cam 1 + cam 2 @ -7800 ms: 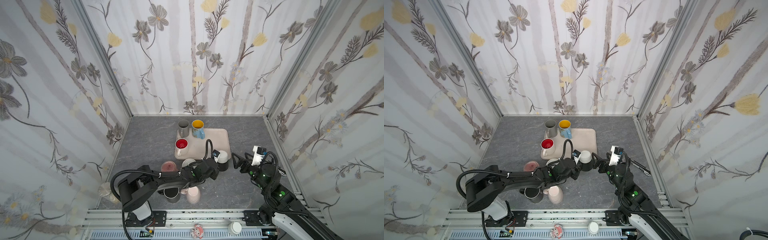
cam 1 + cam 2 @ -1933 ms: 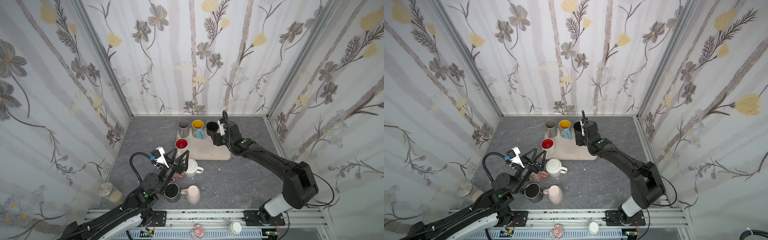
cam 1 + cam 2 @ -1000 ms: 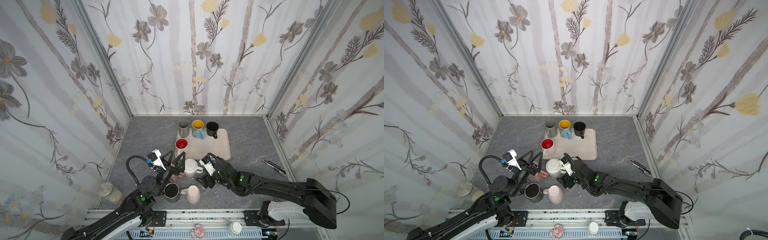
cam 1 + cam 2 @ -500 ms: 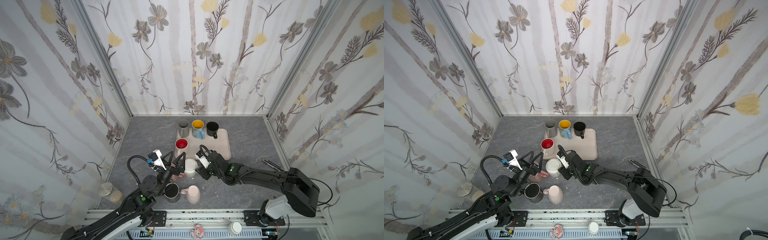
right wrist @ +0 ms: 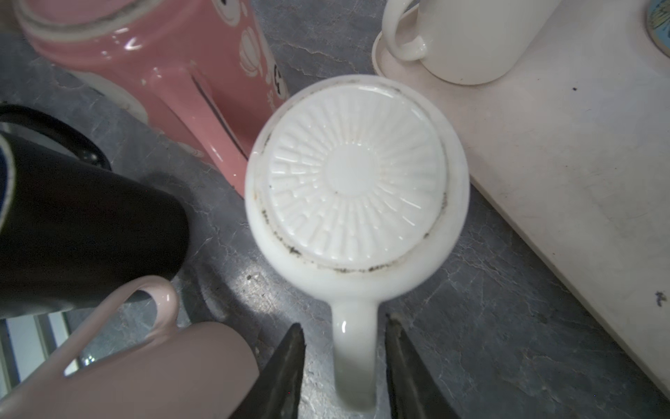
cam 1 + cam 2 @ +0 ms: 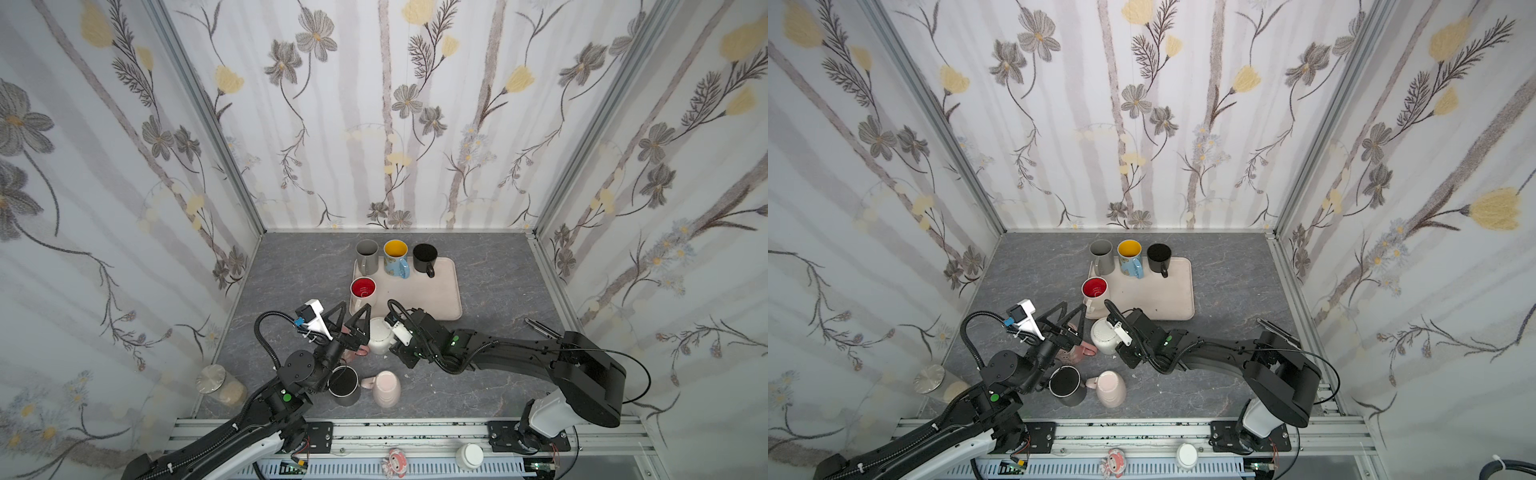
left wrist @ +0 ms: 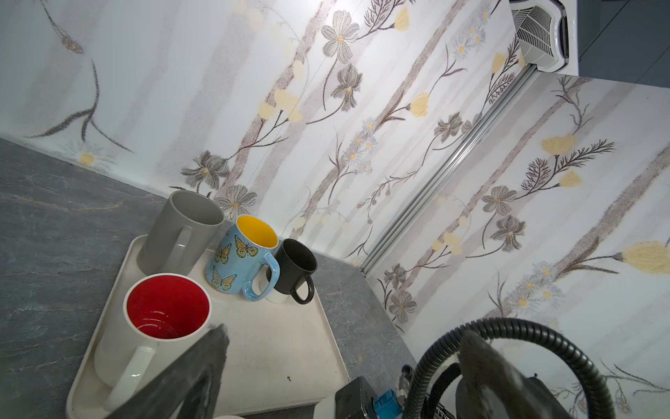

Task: Turn the mug right side up
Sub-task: 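Close the right gripper on the plain white mug's handle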

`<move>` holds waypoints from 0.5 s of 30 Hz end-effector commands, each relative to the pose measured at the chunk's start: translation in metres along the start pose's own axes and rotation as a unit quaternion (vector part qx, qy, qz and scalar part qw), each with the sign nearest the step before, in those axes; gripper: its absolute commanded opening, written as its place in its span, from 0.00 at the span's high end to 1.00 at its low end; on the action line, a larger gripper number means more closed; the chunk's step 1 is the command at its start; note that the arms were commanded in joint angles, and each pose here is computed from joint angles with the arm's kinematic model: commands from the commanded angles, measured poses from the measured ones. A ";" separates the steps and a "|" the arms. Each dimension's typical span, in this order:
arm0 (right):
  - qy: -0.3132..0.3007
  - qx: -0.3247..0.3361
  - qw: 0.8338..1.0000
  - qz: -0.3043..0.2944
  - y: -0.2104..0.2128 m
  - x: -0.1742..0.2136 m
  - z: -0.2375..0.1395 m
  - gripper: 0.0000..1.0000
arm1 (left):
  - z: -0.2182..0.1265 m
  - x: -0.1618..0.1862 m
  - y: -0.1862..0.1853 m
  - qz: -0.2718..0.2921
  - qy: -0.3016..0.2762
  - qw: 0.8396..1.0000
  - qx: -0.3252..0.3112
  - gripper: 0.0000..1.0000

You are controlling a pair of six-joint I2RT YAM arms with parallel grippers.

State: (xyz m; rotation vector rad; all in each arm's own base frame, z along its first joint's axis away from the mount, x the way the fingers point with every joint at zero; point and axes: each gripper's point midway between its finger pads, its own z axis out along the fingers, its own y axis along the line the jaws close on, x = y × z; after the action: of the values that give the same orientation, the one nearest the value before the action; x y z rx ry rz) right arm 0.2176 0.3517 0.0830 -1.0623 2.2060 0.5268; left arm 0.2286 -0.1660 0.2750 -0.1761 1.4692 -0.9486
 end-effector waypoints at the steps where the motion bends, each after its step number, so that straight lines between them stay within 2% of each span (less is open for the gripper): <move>1: 0.005 0.031 0.999 -0.005 -0.010 -0.002 0.002 0.63 | 0.000 -0.004 0.000 -0.004 -0.009 1.000 -0.002 0.00; 4: -0.002 0.031 0.999 -0.006 -0.009 -0.008 0.001 0.66 | 0.000 -0.003 0.000 -0.005 -0.009 1.000 -0.001 0.00; 12: 0.023 0.043 0.999 -0.010 -0.013 0.006 0.013 0.77 | 0.000 -0.004 -0.001 -0.006 -0.008 1.000 0.001 0.00; 15: 0.016 0.044 0.999 -0.009 -0.014 0.005 0.010 0.85 | 0.000 -0.003 -0.001 -0.005 -0.007 1.000 0.002 0.00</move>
State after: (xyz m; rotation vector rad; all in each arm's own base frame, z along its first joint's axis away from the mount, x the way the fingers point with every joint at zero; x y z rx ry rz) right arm 0.2269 0.3496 0.0688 -1.0609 2.2378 0.4276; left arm 0.2287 -0.1664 0.2743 -0.1769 1.4716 -0.9506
